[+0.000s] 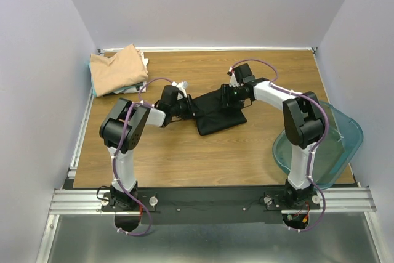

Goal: Fold and stack the t-shirts
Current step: Neatly place the folded tshirt to the corner

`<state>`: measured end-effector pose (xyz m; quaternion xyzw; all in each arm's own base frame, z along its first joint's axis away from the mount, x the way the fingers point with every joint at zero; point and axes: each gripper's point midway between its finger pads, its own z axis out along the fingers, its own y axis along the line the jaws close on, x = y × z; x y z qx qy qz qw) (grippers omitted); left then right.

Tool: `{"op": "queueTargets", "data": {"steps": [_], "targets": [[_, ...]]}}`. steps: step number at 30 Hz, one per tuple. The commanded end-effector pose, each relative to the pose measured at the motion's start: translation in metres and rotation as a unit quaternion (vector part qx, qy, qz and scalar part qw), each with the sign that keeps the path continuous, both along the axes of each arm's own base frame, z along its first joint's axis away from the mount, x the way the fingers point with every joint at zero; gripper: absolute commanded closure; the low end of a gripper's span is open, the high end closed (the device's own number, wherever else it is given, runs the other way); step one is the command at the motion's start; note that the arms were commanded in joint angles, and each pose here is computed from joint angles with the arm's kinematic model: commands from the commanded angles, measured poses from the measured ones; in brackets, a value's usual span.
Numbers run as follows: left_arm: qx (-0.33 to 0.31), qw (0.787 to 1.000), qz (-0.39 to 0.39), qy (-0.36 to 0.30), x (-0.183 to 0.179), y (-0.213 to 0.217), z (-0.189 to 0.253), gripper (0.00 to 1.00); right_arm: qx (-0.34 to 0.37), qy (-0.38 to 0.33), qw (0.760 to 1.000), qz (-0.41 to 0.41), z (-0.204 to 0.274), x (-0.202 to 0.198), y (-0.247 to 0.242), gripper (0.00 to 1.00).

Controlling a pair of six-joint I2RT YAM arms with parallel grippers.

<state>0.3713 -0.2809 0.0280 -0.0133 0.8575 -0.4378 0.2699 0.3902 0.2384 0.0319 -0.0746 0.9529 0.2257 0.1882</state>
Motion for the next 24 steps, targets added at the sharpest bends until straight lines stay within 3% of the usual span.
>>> {"op": "queueTargets", "data": {"steps": [1, 2, 7, 12, 18, 24], "targets": [[0.129, 0.99, 0.021, 0.052, -0.008, 0.031, -0.048, 0.93, -0.019, 0.063, 0.998, 0.009, -0.024, -0.039, -0.005, 0.39], [0.155, 0.986, 0.028, 0.059, -0.008, 0.039, -0.051, 1.0, -0.017, 0.057, 0.998, 0.009, -0.019, -0.038, -0.005, 0.39], [0.231, 0.973, 0.015, 0.019, 0.019, 0.052, -0.029, 1.0, -0.019, 0.05, 0.999, 0.007, -0.01, -0.046, -0.01, 0.39], [0.335, 0.942, -0.007, -0.001, 0.039, 0.084, -0.013, 1.0, -0.018, 0.045, 0.999, 0.006, -0.001, -0.055, -0.015, 0.38], [0.415, 0.909, 0.021, -0.032, 0.08, 0.121, 0.021, 1.0, -0.015, 0.039, 0.999, 0.007, 0.008, -0.065, -0.019, 0.38], [0.437, 0.897, 0.05, -0.053, 0.116, 0.156, 0.055, 1.0, -0.022, 0.033, 0.999, 0.009, 0.011, -0.07, -0.025, 0.38]]}}
